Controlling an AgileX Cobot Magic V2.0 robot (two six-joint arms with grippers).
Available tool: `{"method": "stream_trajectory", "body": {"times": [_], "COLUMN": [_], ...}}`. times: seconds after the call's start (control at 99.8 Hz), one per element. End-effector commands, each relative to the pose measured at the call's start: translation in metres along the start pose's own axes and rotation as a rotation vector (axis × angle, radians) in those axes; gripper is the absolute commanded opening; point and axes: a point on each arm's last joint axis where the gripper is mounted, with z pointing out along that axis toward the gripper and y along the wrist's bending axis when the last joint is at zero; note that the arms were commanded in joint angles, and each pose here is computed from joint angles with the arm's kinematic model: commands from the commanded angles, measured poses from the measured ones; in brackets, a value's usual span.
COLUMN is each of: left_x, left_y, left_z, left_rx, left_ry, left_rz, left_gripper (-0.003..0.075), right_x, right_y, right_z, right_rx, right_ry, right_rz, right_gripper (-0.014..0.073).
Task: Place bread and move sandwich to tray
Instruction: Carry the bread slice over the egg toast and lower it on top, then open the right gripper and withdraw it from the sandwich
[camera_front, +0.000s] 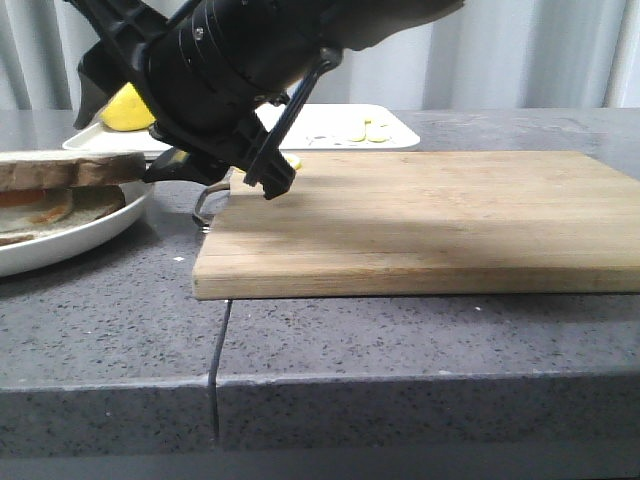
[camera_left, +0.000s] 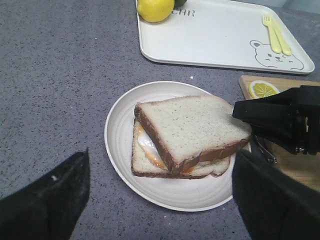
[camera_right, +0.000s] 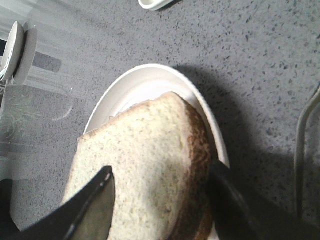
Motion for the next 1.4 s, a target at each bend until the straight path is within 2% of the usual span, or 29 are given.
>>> {"method": "stream_trajectory", "body": {"times": [0.0,0.261,0.541,0.742,0.902,1.113,1.203,1.393], "left_x": [-0.013,-0.013,-0.013,-0.013,-0.013,-0.013,-0.013,-0.013], "left_y": [-0.004,-0.004,-0.004,-0.004,-0.004,-0.004,-0.004,-0.004], "left_z": [-0.004,-0.004,-0.004,-0.004,-0.004,-0.004,-0.004,-0.004], "left_rx": [0.028,0.028,0.028,0.028,0.028,0.028,0.028,0.028], "left_ry": [-0.079,-0.079,-0.079,-0.079,-0.079,-0.079,-0.079,-0.079], "left_rz": [-0.010,-0.010,-0.010,-0.010,-0.010,-0.010,-0.010,-0.010], "left_gripper": [0.0545,0.0545,0.0545,0.0545,0.0545,0.0545,0.0545,0.0545], "right_x": [-0.012,-0.047,-0.083,-0.095,-0.091,-0.075,-0.064,-0.037], "right_y": [0.022,0.031,0.041,0.019,-0.004,-0.031,-0.038,-0.043], "right_z": [-0.018,-0.053,-0.119,-0.169,-0.213,-0.275,-0.301,-0.342], "right_rx": [-0.075,-0.106,-0.110,-0.025,0.069,0.183,0.218,0.322], "right_ry": [-0.038,-0.156,-0.338,-0.443,-0.518,-0.624,-0.669,-0.702], "right_rz": [0.044,-0.006,-0.266,-0.436,-0.589,-0.700,-0.717,-0.849], "right_gripper": [0.0431,0.0431,0.0431,0.0431,0.0431,0.0431,0.0431,0.0431]}}
